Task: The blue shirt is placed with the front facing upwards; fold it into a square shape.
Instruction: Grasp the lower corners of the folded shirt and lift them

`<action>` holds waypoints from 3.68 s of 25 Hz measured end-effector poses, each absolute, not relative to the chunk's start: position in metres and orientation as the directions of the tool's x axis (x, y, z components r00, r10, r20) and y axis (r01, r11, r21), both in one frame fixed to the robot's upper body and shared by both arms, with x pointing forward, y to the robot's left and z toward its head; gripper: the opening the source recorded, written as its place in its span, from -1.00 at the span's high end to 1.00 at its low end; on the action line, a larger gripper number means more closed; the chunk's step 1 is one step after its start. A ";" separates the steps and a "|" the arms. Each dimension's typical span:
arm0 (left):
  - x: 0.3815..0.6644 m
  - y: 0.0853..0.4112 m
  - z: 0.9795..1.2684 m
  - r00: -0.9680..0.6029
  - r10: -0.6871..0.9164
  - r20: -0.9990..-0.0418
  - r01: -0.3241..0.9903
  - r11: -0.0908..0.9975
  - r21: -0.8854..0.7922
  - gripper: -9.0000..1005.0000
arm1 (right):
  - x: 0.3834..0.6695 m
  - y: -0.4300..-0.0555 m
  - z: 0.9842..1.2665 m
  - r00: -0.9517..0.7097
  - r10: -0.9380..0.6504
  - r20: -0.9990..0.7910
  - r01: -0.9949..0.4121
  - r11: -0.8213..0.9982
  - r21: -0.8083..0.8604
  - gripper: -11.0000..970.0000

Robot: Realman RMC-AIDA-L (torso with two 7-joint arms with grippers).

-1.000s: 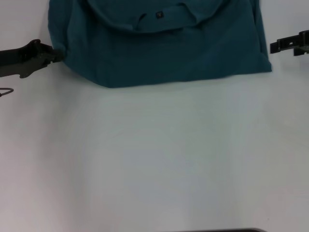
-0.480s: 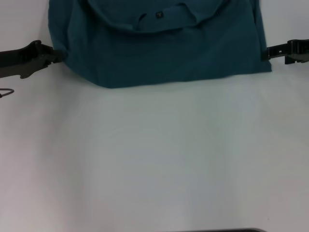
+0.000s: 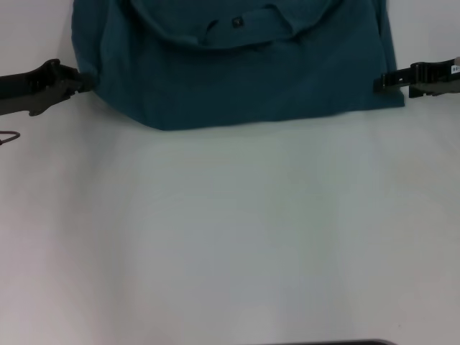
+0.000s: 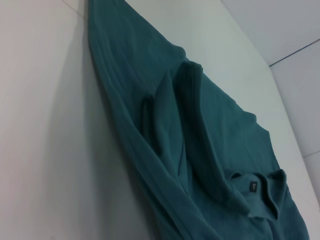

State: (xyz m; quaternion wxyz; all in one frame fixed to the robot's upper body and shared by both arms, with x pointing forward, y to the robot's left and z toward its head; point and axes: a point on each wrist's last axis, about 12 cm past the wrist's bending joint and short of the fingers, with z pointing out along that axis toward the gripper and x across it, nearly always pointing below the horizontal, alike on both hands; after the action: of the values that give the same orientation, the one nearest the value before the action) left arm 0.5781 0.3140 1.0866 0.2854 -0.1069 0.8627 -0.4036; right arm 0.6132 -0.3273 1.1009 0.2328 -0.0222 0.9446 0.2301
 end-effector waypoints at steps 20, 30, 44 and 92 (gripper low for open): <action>0.579 0.314 1.088 -0.813 -0.413 -0.411 0.051 0.653 -0.755 0.93 | 0.616 -0.317 1.094 -0.889 0.047 -0.456 -0.162 0.899 0.408 -0.91; 0.579 0.314 1.089 -0.812 -0.409 -0.416 0.056 0.656 -0.753 0.93 | 0.618 -0.308 1.094 -0.886 0.043 -0.463 -0.182 0.884 0.431 -0.91; 0.580 0.313 1.089 -0.812 -0.406 -0.420 0.061 0.655 -0.753 0.93 | 0.617 -0.310 1.089 -0.885 0.048 -0.464 -0.171 0.893 0.417 -0.91; 0.555 0.322 1.104 -0.931 -0.143 -0.336 0.168 0.649 -0.742 0.93 | 0.595 -0.331 1.127 -0.942 -0.128 -0.309 -0.256 0.871 0.420 0.94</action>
State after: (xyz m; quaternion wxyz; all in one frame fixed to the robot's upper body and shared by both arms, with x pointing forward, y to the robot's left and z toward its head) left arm 0.5549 0.3221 1.1044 0.1856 0.0073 0.8888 -0.4189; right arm 0.5951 -0.3305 1.1267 0.1369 -0.1004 0.9574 0.2337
